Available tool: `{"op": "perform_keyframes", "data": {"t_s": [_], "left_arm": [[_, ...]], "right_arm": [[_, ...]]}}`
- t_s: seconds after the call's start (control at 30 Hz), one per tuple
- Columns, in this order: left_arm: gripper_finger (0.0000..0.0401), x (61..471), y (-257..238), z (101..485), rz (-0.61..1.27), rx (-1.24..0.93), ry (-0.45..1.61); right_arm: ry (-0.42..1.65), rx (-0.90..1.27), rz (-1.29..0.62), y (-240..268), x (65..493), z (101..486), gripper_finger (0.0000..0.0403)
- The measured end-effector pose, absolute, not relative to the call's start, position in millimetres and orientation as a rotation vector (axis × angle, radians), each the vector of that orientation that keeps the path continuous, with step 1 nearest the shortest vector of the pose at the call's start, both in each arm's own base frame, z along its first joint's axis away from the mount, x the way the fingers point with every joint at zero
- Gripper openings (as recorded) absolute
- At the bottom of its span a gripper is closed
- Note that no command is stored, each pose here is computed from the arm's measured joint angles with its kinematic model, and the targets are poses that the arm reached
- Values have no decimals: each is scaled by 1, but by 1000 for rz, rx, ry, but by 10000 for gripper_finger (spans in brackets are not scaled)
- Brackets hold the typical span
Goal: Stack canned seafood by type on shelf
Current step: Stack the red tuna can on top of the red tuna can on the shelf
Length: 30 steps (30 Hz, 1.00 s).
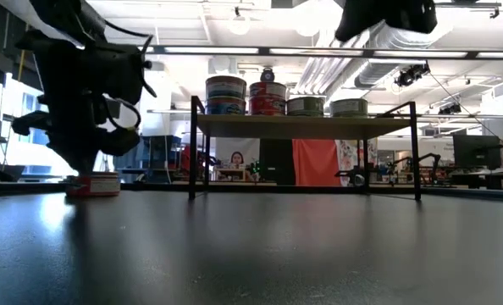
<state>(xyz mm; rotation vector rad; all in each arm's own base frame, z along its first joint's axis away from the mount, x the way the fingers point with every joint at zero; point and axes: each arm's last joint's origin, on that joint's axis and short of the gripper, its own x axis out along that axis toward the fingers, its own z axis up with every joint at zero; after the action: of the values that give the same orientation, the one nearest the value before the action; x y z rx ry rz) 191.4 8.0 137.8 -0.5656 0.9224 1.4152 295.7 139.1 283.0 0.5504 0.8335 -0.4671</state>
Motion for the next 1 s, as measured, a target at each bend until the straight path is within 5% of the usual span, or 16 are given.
{"op": "perform_keyframes", "data": {"t_s": [0.3,0.63,1.0], "left_arm": [[0,202,-24,136,1279,-699,802],[0,244,-76,124,890,-921,591],[0,330,-124,119,627,-789,613]], "right_arm": [[635,616,-440,134,275,336,0],[448,565,-466,102,245,387,0],[447,539,-530,82,237,392,0]]}}
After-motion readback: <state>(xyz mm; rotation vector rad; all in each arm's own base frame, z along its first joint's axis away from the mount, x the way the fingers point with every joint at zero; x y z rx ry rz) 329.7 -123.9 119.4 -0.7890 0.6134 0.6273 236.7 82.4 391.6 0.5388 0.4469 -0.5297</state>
